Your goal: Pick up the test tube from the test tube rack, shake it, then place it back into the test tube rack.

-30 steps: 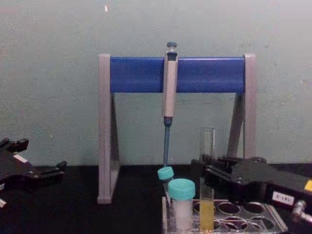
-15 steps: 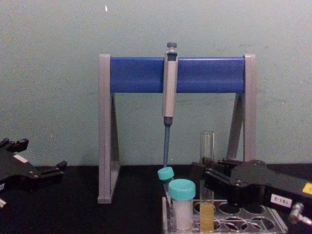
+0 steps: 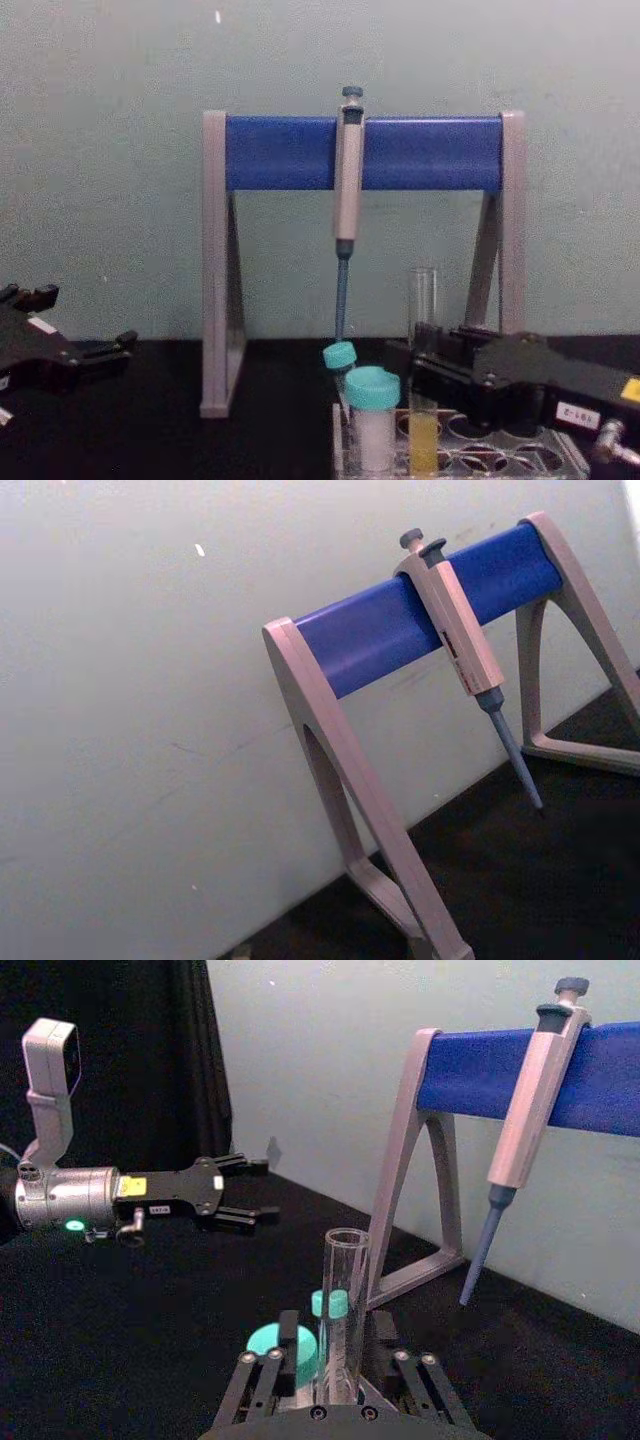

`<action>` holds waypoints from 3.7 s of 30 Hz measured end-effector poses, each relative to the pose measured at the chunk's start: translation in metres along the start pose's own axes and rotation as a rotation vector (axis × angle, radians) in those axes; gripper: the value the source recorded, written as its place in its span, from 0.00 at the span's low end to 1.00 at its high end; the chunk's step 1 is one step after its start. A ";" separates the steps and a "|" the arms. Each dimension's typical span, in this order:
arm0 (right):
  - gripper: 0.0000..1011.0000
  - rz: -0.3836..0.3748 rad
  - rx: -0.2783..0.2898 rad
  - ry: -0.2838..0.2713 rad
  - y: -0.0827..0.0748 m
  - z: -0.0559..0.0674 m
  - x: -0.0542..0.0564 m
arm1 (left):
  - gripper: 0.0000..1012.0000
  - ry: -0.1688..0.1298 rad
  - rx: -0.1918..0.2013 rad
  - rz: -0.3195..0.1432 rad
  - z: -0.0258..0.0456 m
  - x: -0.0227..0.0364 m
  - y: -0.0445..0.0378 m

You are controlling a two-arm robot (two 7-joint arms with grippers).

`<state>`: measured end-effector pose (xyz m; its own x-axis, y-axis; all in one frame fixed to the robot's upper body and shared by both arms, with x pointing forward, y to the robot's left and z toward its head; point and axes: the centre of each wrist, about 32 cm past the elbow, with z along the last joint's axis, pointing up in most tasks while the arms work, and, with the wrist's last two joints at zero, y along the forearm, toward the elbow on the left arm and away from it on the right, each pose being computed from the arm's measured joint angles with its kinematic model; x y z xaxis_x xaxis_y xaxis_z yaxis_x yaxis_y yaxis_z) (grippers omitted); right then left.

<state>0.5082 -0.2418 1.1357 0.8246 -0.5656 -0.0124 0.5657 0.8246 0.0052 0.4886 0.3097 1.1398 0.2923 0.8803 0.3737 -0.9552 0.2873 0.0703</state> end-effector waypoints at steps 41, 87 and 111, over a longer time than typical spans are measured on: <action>0.99 -0.032 0.147 -0.088 -0.010 0.036 -0.004 | 0.99 0.000 0.000 0.000 0.0000 0.0000 0.0000; 0.99 -0.678 -0.166 -0.045 -0.038 -0.040 -0.008 | 0.99 0.000 0.000 0.000 0.0000 0.0000 0.0000; 0.99 -0.678 -0.161 -0.048 -0.039 -0.039 -0.009 | 0.99 0.000 0.000 0.000 0.0000 0.0000 0.0000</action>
<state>0.4788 -0.2686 1.0968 0.2912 -0.9530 0.0840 0.9508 0.2785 -0.1359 0.4886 0.3097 1.1398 0.2923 0.8803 0.3736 -0.9552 0.2873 0.0703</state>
